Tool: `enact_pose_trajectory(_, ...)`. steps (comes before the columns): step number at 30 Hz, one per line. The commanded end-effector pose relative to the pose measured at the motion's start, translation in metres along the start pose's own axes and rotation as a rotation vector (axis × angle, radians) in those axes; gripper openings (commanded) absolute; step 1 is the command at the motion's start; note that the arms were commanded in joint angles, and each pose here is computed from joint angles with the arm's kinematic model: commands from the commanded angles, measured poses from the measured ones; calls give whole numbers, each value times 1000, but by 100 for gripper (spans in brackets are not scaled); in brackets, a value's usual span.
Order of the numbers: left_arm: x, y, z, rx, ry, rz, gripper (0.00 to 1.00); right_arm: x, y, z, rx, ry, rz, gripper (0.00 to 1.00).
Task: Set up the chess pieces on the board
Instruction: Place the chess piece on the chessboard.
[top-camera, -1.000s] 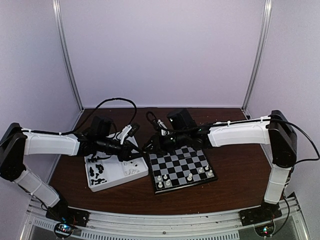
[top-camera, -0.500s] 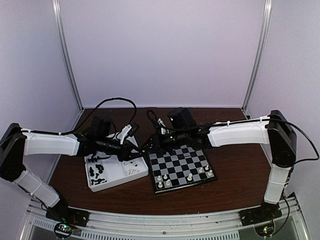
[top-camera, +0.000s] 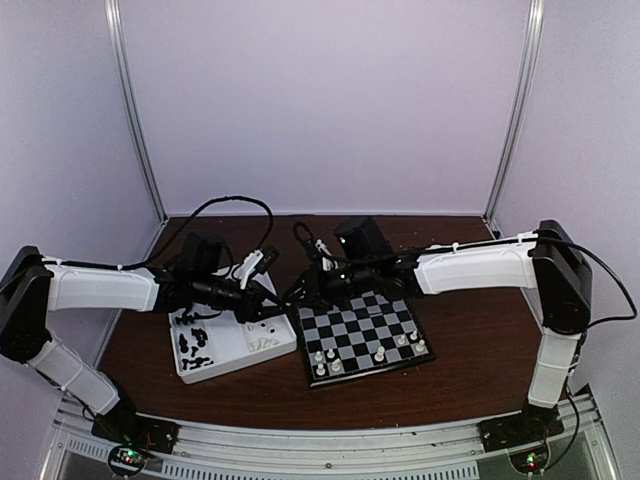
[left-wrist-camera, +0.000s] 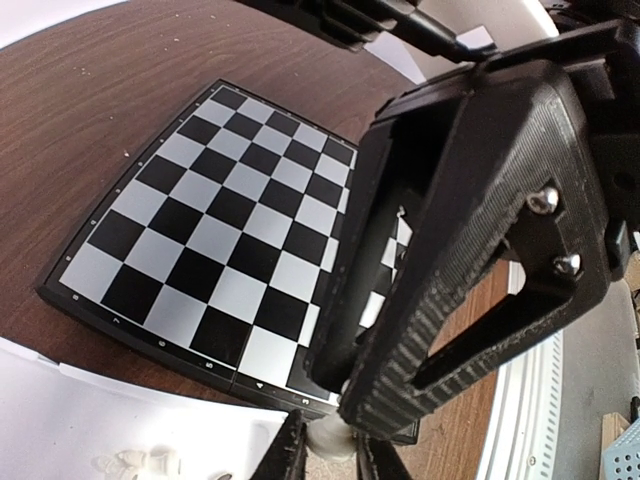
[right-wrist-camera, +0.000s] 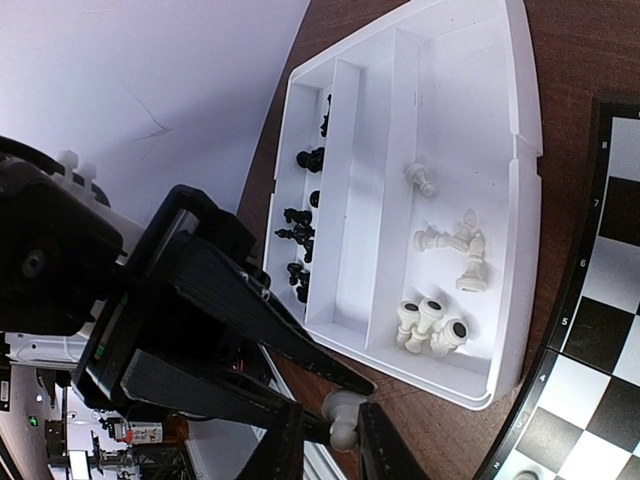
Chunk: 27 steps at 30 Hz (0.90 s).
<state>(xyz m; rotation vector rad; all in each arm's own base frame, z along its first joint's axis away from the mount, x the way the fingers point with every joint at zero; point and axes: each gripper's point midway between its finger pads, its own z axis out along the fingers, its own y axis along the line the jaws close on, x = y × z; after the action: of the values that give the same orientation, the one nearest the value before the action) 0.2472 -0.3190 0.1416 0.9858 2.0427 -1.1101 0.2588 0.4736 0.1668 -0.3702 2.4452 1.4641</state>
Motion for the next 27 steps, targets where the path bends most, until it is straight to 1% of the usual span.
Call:
enact_pose_trajectory(1,-23,-12,-7,22,-76,79,18,9,-17,6,42,23,9,24)
enact_pose_trajectory(3,-23,-12,-7,22,-76,82,18,10,-19,6,49,22,9,27)
enact_pose_trajectory(8,-23,-12,-7,24,-74,80,18,9,-19,6,50,20,7,24)
enact_pose_trajectory(10,-24,-12,-7,21,-75,81,18,10,-18,6,43,22,6,15)
enact_pose_trajectory(13,-24,-11,-6,16,-75,79,18,10,-16,6,35,23,12,14)
enact_pose_trajectory(16,-24,-10,-6,11,-75,77,19,8,-15,4,29,17,15,6)
enact_pose_trajectory(19,-24,-11,-6,16,-76,77,25,5,-15,2,26,-1,20,1)
enact_pose_trajectory(23,-22,-15,-8,25,-78,86,43,-1,-20,-4,42,-19,21,1)
enact_pose_trajectory(27,-19,-15,-14,5,-93,85,52,-2,-30,-17,85,-28,9,0)
